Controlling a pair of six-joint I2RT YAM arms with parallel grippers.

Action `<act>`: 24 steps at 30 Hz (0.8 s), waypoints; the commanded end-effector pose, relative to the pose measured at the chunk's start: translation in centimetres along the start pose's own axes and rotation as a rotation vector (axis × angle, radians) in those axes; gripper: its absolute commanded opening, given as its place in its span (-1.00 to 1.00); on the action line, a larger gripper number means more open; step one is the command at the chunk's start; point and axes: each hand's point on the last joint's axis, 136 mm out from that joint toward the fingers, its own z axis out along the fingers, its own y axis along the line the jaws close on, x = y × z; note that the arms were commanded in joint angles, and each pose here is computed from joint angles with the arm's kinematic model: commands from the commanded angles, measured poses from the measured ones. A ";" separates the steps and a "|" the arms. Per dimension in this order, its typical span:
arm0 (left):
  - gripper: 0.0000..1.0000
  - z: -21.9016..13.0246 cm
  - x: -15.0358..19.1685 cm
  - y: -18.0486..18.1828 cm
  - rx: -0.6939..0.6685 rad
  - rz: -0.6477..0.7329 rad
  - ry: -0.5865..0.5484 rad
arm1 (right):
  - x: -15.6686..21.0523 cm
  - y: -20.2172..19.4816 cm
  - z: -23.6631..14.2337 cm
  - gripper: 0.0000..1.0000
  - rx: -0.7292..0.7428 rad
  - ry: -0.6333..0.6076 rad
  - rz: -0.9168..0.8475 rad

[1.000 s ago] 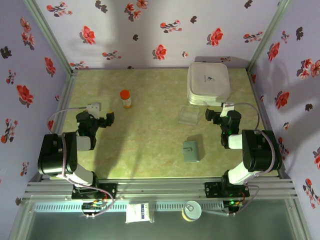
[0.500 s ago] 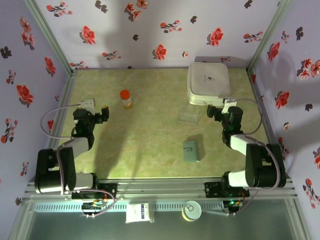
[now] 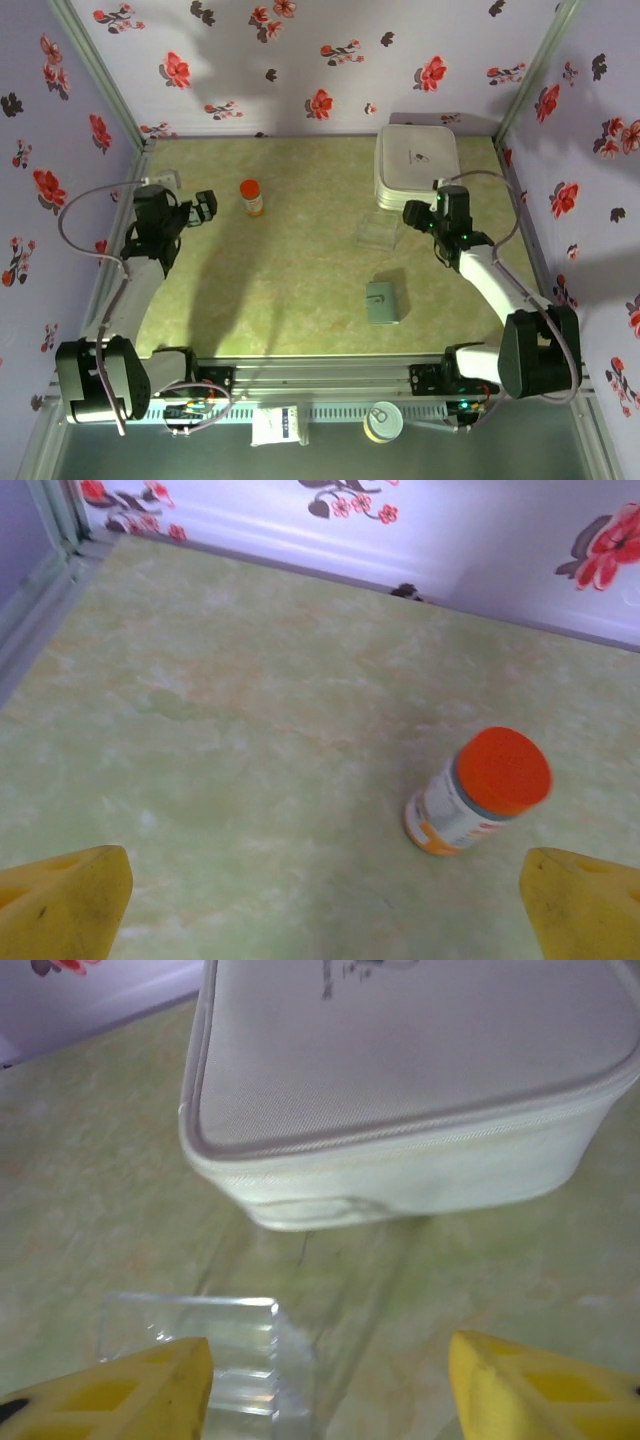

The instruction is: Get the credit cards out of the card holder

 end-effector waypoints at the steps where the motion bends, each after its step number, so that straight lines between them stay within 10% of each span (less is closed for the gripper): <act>1: 0.99 -1.8 1.8 -1.6 0.056 -0.068 0.176 | 3.0 0.6 -0.2 0.13 0.026 0.176 0.060; 24: 0.99 -3.1 2.5 0.0 0.050 -0.044 0.341 | 7.3 2.6 4.5 -0.45 0.099 0.410 0.027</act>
